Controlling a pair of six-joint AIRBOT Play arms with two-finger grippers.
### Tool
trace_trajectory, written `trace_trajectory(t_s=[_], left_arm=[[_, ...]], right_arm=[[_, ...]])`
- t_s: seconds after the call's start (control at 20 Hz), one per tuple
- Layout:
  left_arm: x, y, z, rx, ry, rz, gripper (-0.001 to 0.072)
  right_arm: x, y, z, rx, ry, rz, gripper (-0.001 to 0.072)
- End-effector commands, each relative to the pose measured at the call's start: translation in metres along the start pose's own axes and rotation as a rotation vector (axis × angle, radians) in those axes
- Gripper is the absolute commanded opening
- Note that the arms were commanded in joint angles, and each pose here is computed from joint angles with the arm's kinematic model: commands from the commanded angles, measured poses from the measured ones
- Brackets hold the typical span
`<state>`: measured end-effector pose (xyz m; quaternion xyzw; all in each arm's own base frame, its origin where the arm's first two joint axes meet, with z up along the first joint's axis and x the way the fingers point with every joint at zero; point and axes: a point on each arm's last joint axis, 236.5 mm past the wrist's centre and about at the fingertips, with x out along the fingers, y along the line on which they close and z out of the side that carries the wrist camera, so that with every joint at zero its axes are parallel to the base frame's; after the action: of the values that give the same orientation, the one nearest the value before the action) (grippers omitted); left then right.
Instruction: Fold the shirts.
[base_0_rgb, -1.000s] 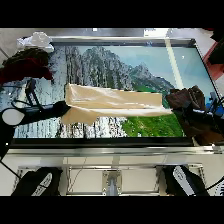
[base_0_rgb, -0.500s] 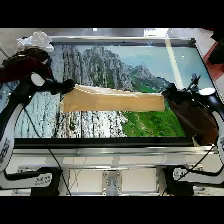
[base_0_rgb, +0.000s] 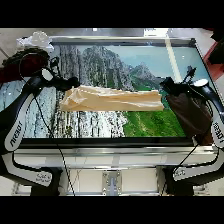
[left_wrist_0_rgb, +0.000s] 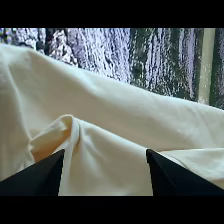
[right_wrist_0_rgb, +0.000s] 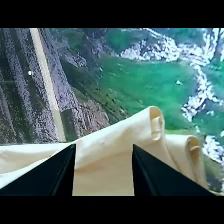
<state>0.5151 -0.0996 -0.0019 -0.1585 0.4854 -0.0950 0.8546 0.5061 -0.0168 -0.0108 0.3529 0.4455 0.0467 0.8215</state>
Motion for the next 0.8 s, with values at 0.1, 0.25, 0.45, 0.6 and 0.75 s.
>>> trace_trajectory(t_s=[0.1, 0.25, 0.45, 0.6, 0.75], left_arm=[[-0.03, -0.032, 0.038, 0.008, -0.091, -0.083, 0.0585], [-0.034, -0.047, 0.044, -0.008, -0.112, -0.142, 0.0585], [-0.034, -0.05, 0.045, -0.019, -0.112, -0.155, 0.0586], [-0.035, -0.053, 0.045, -0.03, -0.113, -0.17, 0.0585], [-0.035, -0.053, 0.044, -0.03, -0.109, -0.17, 0.0585]], right_arm=[[-0.03, -0.055, -0.009, -0.035, 0.123, -0.124, 0.0441], [-0.015, -0.071, -0.027, -0.002, 0.188, -0.104, 0.0488], [0.018, -0.06, -0.047, 0.043, 0.256, 0.029, 0.0489], [0.039, -0.066, -0.068, 0.049, 0.321, 0.038, 0.0523], [0.057, -0.065, -0.087, 0.048, 0.375, 0.042, 0.0524]])
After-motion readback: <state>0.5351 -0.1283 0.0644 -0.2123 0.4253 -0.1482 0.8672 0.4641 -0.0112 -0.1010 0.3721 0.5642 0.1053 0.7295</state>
